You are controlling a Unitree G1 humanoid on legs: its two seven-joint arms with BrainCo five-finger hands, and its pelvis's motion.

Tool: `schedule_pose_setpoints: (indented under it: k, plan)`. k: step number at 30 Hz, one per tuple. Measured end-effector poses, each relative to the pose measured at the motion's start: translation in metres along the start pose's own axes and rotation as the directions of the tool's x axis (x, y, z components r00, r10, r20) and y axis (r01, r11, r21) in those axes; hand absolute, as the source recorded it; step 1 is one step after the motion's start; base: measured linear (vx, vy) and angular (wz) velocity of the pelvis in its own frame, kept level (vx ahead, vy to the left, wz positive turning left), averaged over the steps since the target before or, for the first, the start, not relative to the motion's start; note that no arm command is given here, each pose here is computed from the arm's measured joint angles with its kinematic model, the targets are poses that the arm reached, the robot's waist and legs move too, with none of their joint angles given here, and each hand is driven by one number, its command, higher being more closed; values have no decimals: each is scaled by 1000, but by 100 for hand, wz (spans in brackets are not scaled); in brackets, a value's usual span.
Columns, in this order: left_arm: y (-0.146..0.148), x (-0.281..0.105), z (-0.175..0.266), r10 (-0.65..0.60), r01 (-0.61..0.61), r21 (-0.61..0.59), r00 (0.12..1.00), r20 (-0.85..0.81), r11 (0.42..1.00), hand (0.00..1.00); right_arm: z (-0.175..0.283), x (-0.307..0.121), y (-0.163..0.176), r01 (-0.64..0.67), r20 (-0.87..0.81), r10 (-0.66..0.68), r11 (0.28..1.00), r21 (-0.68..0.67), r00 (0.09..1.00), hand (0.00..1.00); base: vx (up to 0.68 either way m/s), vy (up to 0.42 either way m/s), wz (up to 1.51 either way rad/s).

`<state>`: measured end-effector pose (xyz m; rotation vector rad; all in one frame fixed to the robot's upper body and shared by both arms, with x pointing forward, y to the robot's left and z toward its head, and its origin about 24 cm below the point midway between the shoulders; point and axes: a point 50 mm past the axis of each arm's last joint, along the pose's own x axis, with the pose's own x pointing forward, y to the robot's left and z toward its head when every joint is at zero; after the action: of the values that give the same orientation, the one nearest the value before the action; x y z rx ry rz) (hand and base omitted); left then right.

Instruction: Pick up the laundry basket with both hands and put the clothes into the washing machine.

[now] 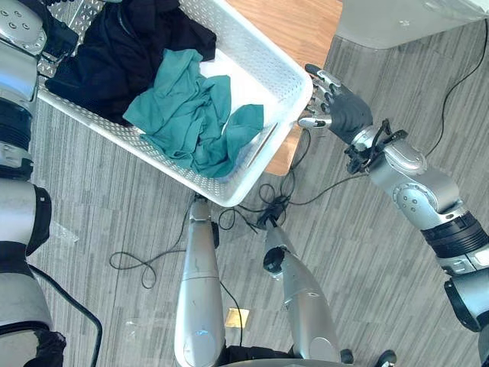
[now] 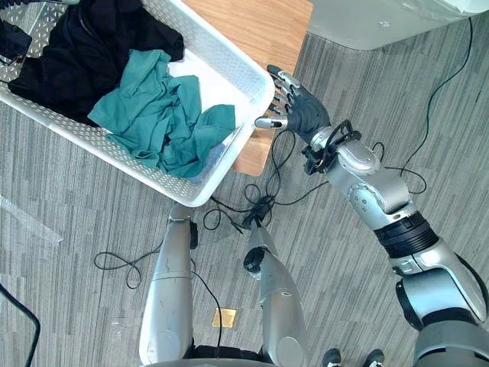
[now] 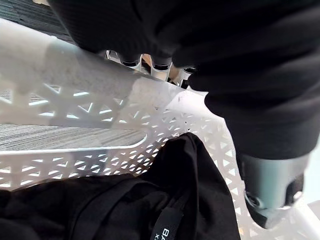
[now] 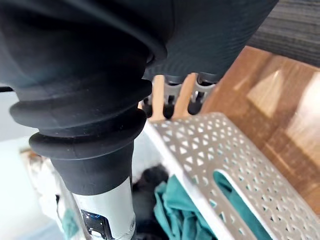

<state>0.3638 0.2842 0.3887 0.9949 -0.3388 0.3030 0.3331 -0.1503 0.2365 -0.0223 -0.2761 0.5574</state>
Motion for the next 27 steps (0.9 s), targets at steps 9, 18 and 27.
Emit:
schedule_pose_setpoints:
  k: [9, 18, 27]
  plan:
    - [14, -3, 0, 1, -1, 33, 1000, 11, 999, 0, -5, 1, 3, -17, -43, 15, 999, -44, 999, 0, 42, -2, -1]
    - [17, -5, -5, 19, -19, 9, 1000, 4, 1000, 0, -10, 3, 6, 3, -46, -7, 996, -85, 999, 0, 50, -4, 2]
    - [-11, -4, 26, -74, 88, -89, 985, 155, 992, 0, 32, 33, -18, 317, 194, -311, 948, 1, 930, 0, 42, 7, 5]
